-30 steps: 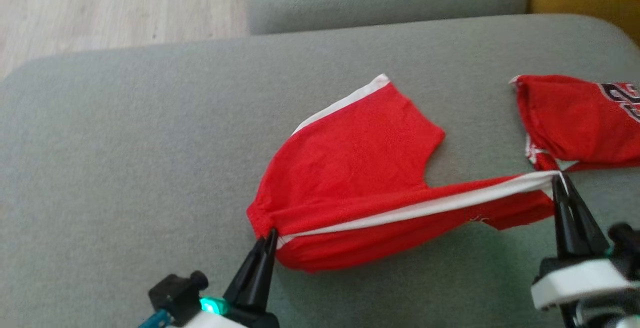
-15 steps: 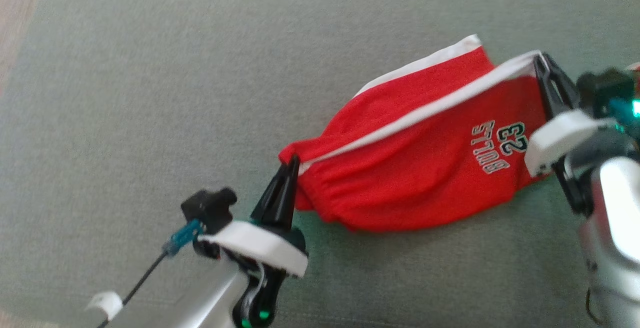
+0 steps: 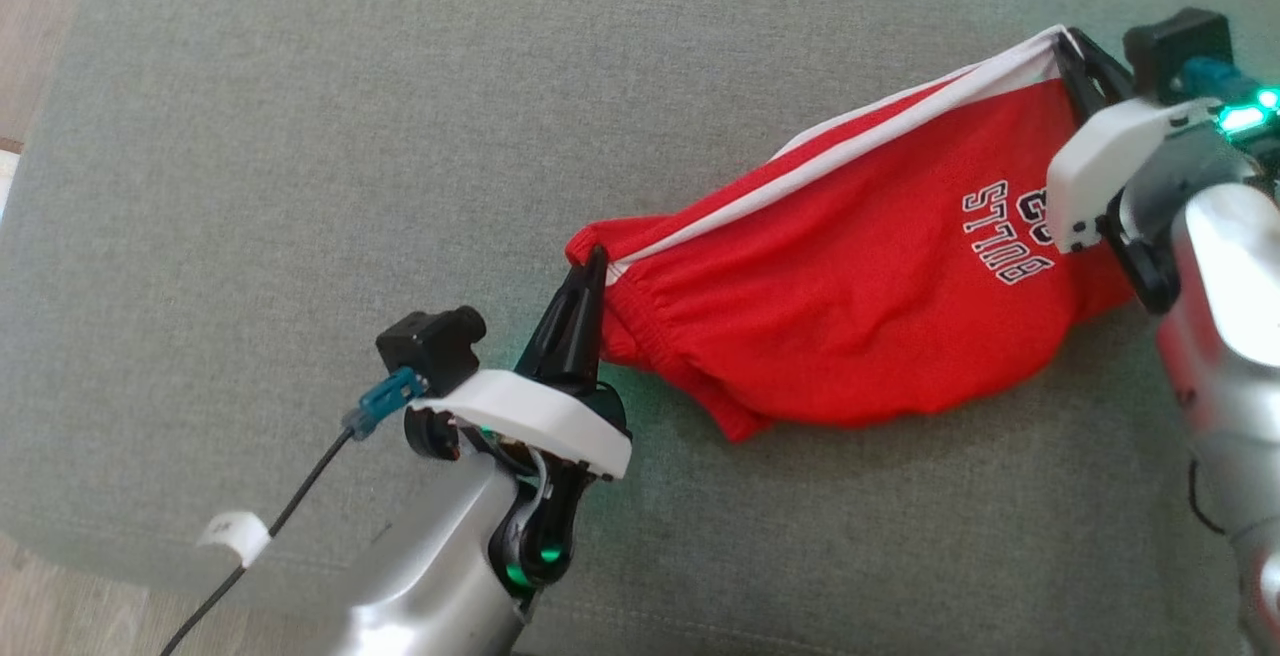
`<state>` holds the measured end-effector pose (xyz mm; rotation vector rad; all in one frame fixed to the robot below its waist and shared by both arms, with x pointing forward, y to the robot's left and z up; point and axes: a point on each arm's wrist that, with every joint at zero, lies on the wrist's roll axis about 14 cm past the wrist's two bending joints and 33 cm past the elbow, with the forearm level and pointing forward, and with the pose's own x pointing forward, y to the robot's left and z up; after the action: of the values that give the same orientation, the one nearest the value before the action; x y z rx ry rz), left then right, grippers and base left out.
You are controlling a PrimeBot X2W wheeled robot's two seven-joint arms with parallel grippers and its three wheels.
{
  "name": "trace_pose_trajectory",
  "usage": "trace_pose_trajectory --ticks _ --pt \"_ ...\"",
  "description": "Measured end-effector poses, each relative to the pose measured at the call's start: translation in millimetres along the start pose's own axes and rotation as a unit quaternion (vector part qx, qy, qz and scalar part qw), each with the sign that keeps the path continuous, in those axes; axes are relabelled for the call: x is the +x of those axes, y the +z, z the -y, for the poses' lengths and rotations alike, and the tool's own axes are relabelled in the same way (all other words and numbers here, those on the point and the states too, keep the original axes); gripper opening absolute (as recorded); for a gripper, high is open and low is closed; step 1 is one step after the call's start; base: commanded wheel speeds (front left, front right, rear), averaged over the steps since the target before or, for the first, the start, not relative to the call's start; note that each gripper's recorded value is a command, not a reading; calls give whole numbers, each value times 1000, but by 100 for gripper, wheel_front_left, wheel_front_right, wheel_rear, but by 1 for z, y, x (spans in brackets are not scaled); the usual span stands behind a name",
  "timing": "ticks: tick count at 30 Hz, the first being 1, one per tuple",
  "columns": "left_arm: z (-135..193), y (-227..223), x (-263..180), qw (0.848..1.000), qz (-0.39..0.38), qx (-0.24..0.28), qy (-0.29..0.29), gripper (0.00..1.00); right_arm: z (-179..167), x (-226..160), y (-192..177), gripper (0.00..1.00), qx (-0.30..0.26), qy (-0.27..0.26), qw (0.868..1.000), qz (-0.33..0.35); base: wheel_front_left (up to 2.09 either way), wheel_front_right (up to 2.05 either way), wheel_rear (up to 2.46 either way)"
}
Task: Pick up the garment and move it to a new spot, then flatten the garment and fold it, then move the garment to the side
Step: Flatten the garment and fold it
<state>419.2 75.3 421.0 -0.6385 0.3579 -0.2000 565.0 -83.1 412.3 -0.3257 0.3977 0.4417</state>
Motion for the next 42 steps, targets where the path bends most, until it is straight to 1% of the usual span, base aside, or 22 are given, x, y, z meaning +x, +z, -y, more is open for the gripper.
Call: trace_pose_trajectory --ticks 1,2,3,4,5,6,7,14,19,22,24,26,28,31,39,40,41,42 --pt "-1 0 1 1000 0 -1 2 0 0 2 -1 0 -1 1 1000 -3 0 0 0" --pt "-2 0 1 1000 -1 -1 3 0 0 3 -2 18 -2 2 1000 -7 0 0 0" --pt "-2 1 1 1000 1 -1 4 0 -1 4 -1 49 1 4 1000 -6 0 0 0" --pt "-1 1 2 1000 3 -4 5 0 -1 5 -2 85 2 5 1000 -5 0 0 0" --pt "-2 0 2 1000 2 -6 7 34 -2 6 -2 100 2 7 1000 -6 0 0 0" --pt "-2 0 2 1000 3 -6 9 81 -2 6 -2 100 5 8 1000 -5 0 0 0" --pt "-1 1 2 1000 3 -5 10 100 -3 6 -2 100 9 8 1000 -3 0 0 0" --pt "3 11 -10 1000 23 8 9 100 5 -2 5 100 24 -2 1000 10 0 0 0" --pt "-13 14 -34 998 34 36 31 100 13 -12 9 100 31 -12 999 13 0 0 0" --pt "-21 28 -51 996 58 54 46 100 18 -20 10 100 40 -19 999 12 0 0 0" --pt "-23 40 -61 993 75 71 53 100 20 -28 1 100 47 -22 999 -5 0 0 0" --pt "-25 52 -71 990 93 85 59 100 17 -35 -18 100 58 -21 997 -36 0 0 0" --pt "-30 65 -82 986 117 92 72 100 8 -42 -39 100 75 -14 995 -70 0 0 0" --pt "-40 78 -97 980 136 107 95 100 -7 -49 -60 100 95 -1 990 -108 0 0 0" --pt "-60 92 -123 970 159 113 143 100 -20 -48 -71 100 140 13 979 -146 0 0 0" --pt "-61 92 -125 970 159 114 145 100 -20 -47 -72 72 147 14 978 -149 0 0 0" --pt "-62 92 -126 970 159 113 147 100 -21 -47 -72 53 154 14 976 -150 0 0 0" --pt "-63 91 -128 970 158 113 149 100 -21 -47 -72 42 158 15 976 -152 0 0 0"
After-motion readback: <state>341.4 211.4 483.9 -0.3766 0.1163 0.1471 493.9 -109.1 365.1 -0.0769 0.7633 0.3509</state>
